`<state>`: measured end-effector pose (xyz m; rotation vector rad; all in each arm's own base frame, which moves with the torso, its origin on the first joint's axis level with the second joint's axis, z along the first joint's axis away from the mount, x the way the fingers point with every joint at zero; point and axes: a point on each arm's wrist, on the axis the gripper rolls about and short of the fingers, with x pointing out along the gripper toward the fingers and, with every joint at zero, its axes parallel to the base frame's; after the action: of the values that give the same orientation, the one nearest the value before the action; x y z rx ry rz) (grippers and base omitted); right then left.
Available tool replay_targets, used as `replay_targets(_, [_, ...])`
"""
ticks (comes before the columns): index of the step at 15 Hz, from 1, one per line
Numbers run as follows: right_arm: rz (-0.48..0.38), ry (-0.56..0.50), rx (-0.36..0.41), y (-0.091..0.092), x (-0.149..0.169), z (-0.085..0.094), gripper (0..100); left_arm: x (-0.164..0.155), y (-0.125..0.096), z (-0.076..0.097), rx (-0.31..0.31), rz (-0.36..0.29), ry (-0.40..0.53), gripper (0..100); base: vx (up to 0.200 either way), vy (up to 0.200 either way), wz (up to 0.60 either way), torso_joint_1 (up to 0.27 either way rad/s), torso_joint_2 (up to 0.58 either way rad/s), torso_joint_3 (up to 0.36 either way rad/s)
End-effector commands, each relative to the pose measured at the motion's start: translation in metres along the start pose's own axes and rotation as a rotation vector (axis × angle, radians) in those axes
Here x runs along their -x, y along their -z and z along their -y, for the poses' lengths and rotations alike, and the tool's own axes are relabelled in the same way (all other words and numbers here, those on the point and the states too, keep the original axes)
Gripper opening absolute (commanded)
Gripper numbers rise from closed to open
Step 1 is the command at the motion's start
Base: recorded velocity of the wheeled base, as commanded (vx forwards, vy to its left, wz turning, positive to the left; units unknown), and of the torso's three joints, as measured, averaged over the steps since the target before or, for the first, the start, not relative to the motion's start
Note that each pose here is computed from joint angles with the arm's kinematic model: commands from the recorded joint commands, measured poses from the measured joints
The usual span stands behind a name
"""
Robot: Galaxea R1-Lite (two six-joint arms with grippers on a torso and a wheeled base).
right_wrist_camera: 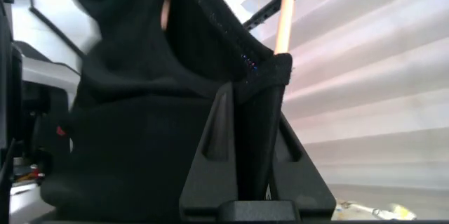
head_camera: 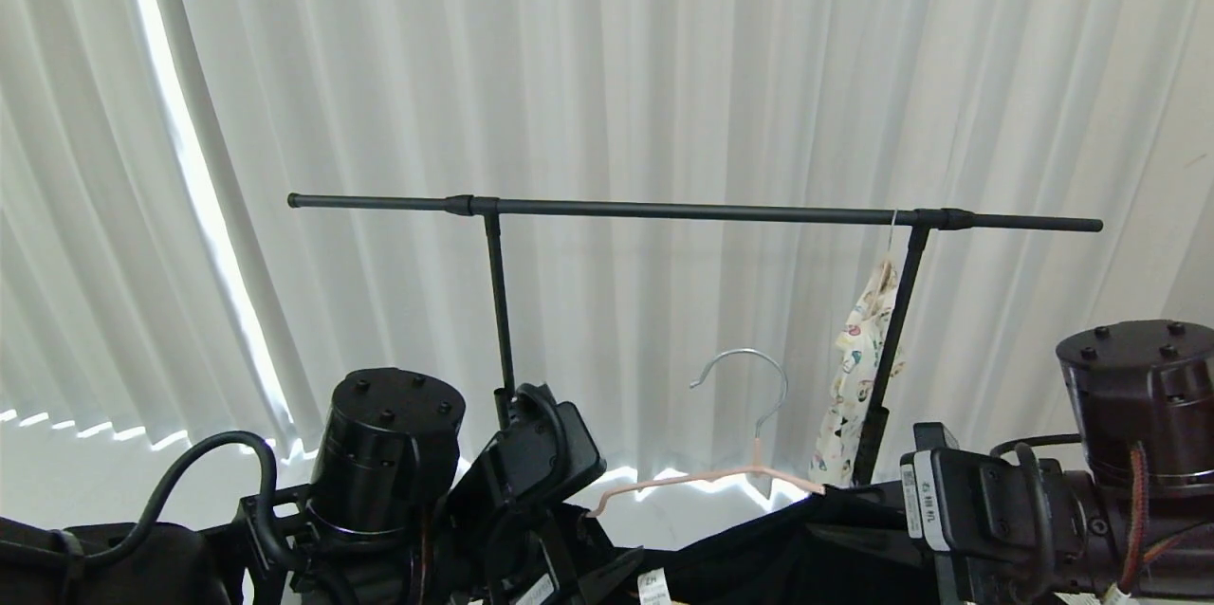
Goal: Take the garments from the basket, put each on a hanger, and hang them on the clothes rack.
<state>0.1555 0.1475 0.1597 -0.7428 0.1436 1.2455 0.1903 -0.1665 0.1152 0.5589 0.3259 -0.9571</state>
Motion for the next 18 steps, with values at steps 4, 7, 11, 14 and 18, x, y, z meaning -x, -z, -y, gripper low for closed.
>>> replay_targets(4, [0.027,0.066,0.040,-0.002,0.004,0.008,0,-0.001,-0.001,-0.002,-0.003,0.023,-0.013,100,0.000,0.000,0.00,0.000,0.00,0.000])
replay_targets(7, [0.022,0.100,0.032,0.001,0.010,0.012,0,0.003,0.002,-0.014,0.017,0.044,-0.073,100,0.000,0.000,0.00,0.000,0.00,0.000])
replay_targets(11, [-0.013,0.140,0.003,0.010,0.015,0.017,0,0.013,-0.004,-0.020,0.102,0.124,-0.121,100,0.000,0.000,0.00,0.000,0.00,0.000])
replay_targets(14, [-0.025,0.160,-0.008,0.013,0.017,0.020,0,0.031,-0.012,-0.014,0.130,0.180,-0.122,100,0.000,0.000,0.00,0.000,0.00,0.000])
replay_targets(18, [-0.006,0.187,0.006,0.012,0.019,0.022,0,0.055,0.004,-0.009,0.345,0.150,-0.246,100,0.000,0.000,0.00,0.000,0.00,0.000])
